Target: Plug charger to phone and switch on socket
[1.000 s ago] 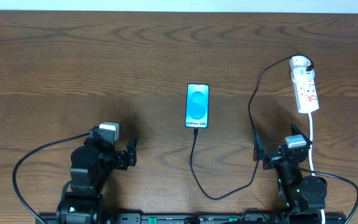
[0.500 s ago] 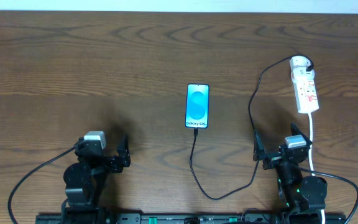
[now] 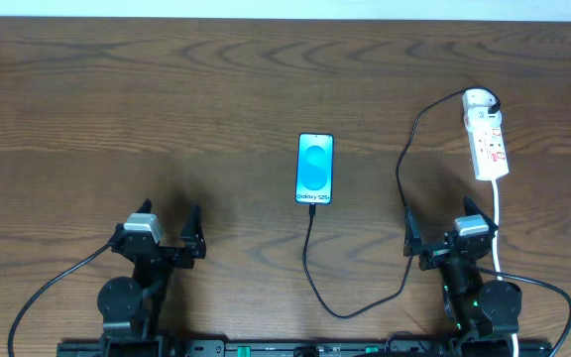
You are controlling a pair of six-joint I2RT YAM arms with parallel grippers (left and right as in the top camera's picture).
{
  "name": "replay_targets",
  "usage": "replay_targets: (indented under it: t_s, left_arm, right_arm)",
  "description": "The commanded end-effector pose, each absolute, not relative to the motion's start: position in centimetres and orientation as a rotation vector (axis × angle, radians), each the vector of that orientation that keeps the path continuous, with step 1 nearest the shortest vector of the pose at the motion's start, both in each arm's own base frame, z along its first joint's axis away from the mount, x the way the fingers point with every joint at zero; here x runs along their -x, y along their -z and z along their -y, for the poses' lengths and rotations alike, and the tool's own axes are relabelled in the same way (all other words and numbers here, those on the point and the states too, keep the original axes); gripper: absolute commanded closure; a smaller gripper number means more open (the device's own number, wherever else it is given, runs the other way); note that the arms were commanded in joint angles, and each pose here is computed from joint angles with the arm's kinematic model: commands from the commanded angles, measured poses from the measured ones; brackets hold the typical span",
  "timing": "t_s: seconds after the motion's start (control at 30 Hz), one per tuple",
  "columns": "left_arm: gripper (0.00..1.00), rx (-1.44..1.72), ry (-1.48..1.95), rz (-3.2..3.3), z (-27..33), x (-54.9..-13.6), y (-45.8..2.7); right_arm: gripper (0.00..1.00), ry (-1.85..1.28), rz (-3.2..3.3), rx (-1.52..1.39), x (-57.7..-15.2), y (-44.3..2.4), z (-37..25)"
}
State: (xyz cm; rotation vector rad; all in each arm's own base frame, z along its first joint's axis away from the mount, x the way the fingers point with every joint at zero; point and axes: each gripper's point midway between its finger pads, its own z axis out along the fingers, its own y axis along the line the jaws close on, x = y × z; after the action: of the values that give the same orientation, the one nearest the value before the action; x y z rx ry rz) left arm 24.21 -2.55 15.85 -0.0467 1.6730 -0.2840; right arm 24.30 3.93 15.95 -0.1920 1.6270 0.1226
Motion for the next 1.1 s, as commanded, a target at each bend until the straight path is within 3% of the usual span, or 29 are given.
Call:
replay_targets:
  t_s: [0.0, 1.07]
  left_arm:
    - [0.11, 0.052, 0.28, -1.667, 2.4, -24.4, -15.3]
    - [0.11, -0.076, 0.119, -1.705, 1.9, -24.3, -14.1]
  right_arm:
    - [0.01, -0.114, -1.626, 0.202, -24.3, -15.9, -4.0]
    - [0.01, -0.114, -1.626, 0.202, -24.3, -15.9, -4.0]
